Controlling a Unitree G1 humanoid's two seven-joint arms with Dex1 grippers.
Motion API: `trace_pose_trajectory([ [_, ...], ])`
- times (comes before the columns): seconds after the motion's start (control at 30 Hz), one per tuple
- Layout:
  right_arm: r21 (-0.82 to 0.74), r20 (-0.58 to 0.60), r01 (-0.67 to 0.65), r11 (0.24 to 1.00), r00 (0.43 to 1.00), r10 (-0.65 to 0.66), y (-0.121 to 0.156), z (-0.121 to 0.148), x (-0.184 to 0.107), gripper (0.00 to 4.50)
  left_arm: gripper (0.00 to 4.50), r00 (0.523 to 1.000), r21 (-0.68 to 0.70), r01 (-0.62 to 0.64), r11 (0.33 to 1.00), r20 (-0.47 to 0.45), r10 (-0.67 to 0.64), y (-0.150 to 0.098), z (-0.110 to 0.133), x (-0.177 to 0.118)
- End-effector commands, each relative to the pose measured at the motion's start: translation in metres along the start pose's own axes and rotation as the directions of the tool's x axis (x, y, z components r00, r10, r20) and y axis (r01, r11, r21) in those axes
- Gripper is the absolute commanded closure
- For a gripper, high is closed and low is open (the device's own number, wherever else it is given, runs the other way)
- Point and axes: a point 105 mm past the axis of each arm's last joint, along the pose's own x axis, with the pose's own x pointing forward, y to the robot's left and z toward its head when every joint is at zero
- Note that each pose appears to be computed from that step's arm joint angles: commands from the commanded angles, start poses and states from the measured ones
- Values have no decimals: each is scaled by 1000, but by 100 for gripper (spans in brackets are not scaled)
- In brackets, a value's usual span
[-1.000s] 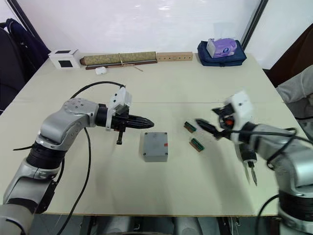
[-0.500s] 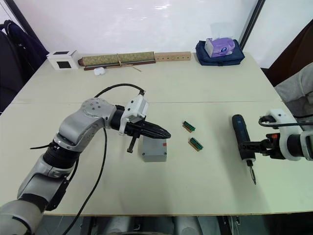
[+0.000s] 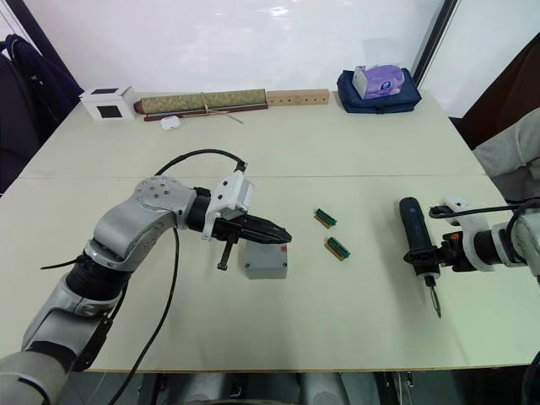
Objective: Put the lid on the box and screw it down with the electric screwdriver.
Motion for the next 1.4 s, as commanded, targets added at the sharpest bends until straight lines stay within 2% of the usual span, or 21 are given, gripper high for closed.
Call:
trace_pose_trajectory([
  [0.03,-57,-63,-10,998,998,6,-4,-6,11,129,450,1000,39,-21,999,20,20,0,10,-5],
  [0.17,-68,-86,-33,997,996,27,-3,-5,13,265,450,999,31,-43,999,19,42,0,8,-6],
  [0.33,-82,-108,-42,996,994,33,-1,-12,13,268,450,997,16,-68,998,24,68,2,7,-8],
  [0.4,-85,-28,-26,996,999,23,-3,5,8,268,450,996,4,-92,996,19,92,5,5,-11],
  [0.47,-161,84,22,987,996,-8,-5,29,-1,268,450,991,-17,-134,991,4,134,12,-1,-19],
  [0.53,-162,200,10,987,980,23,2,52,-9,268,450,986,-38,-166,985,-13,166,17,-7,-26],
  [0.57,-167,279,-43,985,956,89,13,68,-16,268,450,983,-49,-182,982,-26,181,20,-11,-29],
  [0.63,-277,487,-156,948,828,279,50,105,-42,268,450,976,-88,-216,973,-61,211,24,-26,-37],
  [0.67,-391,574,-188,901,715,399,81,117,-60,268,450,971,-113,-232,966,-79,224,26,-33,-41],
  [0.7,-533,628,-211,819,550,551,123,120,-76,268,450,971,-119,-224,967,-115,211,22,-40,-44],
  [0.73,-610,645,-206,765,433,630,149,114,-89,268,450,970,-120,-215,969,-138,198,19,-44,-46],
  [0.77,-648,652,-197,736,357,669,164,109,-98,268,450,970,-120,-208,971,-153,189,17,-46,-47],
  [0.8,-629,670,-169,759,376,639,176,107,-87,268,450,973,-117,-195,974,-151,176,14,-43,-47],
  [0.87,-594,714,-187,783,327,619,203,105,-77,268,450,975,-117,-192,974,-133,176,15,-37,-48],
  [0.93,-555,766,-248,794,222,604,223,106,-77,268,450,976,-125,-191,974,-131,174,15,-35,-49],
  [1.0,-502,811,-274,820,180,557,229,108,-73,268,450,978,-125,-171,977,-144,152,14,-38,-47],
  [1.03,-482,824,-268,834,186,536,229,109,-69,268,450,978,-119,-162,980,-154,142,15,-39,-46],
  [1.13,-500,798,-160,851,297,524,232,104,-41,268,450,975,-110,-146,983,-182,124,19,-46,-43],
  [1.17,-504,793,-142,852,315,521,231,103,-35,268,450,975,-107,-135,985,-189,113,19,-48,-42],
  [1.33,-496,811,-131,859,285,511,232,108,-26,268,450,979,-97,-100,990,-187,81,21,-49,-33],
  [1.4,-489,817,-135,862,274,507,233,109,-22,268,450,974,-92,-88,992,-218,66,19,-59,-28],
])
